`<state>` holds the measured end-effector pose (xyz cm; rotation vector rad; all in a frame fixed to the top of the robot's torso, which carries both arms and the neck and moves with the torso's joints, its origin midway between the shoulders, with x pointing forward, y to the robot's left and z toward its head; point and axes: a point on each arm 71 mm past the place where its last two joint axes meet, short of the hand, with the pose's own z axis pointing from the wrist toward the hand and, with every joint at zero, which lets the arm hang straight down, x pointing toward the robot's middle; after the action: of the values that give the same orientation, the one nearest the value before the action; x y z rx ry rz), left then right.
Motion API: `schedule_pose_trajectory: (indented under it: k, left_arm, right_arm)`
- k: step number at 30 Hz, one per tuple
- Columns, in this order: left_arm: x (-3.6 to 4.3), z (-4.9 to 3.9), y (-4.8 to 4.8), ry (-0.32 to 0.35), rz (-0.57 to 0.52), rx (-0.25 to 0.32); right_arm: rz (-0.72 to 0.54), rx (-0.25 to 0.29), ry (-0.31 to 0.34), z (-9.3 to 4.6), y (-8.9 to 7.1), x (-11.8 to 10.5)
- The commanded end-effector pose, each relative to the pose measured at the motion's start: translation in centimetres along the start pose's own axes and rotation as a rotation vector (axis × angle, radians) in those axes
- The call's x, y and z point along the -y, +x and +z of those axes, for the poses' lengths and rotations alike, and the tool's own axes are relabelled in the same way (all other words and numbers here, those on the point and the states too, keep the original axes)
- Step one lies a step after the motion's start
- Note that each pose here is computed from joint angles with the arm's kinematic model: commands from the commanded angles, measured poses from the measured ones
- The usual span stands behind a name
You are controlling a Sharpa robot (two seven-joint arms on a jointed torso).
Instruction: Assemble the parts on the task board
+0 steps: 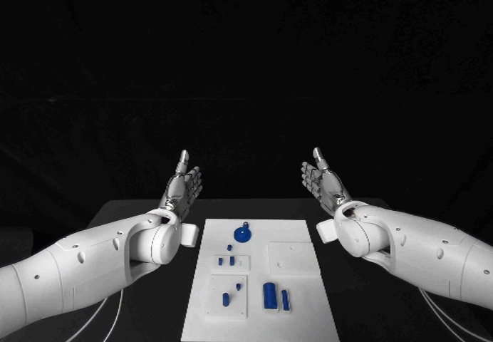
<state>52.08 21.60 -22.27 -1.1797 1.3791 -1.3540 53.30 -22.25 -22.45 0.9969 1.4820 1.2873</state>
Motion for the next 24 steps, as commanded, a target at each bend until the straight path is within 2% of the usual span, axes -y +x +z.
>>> schedule_pose_trajectory:
  k: [1,6,10,14,24]
  left_arm:
    - [-0.09,-1.76,0.84,0.056,0.037,0.138]
    - [-0.49,-4.04,2.58,0.057,0.03,0.165]
    - [-0.56,-5.0,3.24,0.057,0.028,0.176]
    - [-0.58,-5.31,3.45,0.057,0.027,0.179]
    - [-0.58,-5.31,3.45,0.057,0.027,0.179]
  right_arm:
    - [0.062,0.167,-0.053,-1.5,0.8,-0.3]
    - [0.11,0.214,-0.047,-4.0,3.1,-0.3]
    - [0.128,0.235,-0.038,-5.3,4.1,-0.3]
    - [0.137,0.247,-0.032,-6.0,4.7,-0.3]
    - [0.138,0.248,-0.031,-6.1,4.8,-0.3]
